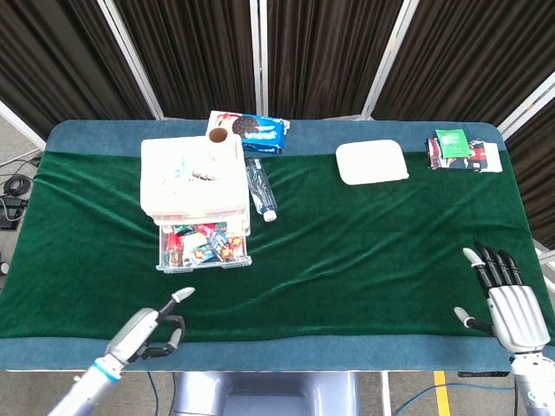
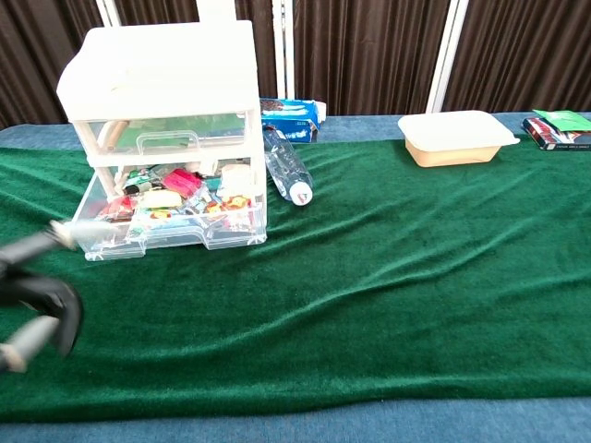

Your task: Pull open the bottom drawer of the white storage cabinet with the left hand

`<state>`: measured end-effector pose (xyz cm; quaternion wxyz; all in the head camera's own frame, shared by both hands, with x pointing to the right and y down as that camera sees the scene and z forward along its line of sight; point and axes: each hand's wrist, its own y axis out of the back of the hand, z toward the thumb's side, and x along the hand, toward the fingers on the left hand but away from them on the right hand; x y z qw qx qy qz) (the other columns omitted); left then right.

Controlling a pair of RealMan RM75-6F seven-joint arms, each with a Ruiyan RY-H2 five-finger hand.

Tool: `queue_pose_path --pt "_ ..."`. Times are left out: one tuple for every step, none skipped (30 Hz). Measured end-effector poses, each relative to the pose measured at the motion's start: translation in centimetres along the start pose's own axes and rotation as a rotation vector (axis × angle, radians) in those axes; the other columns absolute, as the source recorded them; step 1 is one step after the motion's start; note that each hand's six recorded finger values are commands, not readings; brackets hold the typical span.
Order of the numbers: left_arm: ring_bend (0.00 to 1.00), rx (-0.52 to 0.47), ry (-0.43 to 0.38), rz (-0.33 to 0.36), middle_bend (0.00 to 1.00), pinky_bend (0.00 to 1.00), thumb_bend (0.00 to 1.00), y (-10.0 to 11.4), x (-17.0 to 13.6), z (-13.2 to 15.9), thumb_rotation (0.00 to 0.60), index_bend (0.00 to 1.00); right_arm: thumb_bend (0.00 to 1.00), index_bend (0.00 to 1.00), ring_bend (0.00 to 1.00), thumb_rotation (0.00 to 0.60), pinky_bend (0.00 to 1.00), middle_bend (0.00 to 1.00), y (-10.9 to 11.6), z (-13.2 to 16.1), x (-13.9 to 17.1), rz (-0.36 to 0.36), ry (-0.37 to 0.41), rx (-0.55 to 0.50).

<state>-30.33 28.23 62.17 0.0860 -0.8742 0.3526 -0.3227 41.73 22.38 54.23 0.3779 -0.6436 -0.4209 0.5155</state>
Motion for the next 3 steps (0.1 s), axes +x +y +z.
queue_pose_path --pt "0.09 0.039 -0.007 0.029 0.12 0.17 0.46 0.7 -0.6 0.2 0.6 0.0 0.07 0.04 0.0 0.6 0.0 0.0 -0.1 0.0 0.0 0.0 0.0 0.003" --pt "0.03 0.078 -0.011 0.06 0.05 0.1 0.42 1.4 -1.3 0.3 0.6 0.0 0.07 0.04 0.0 0.6 0.0 0.0 -0.1 0.0 0.0 0.0 0.0 0.006" --pt "0.01 0.131 -0.011 0.099 0.02 0.06 0.39 2.3 -2.1 0.5 0.6 0.0 0.07 0.04 0.0 0.6 0.0 0.0 -0.2 0.1 -0.1 0.002 0.0 0.008"
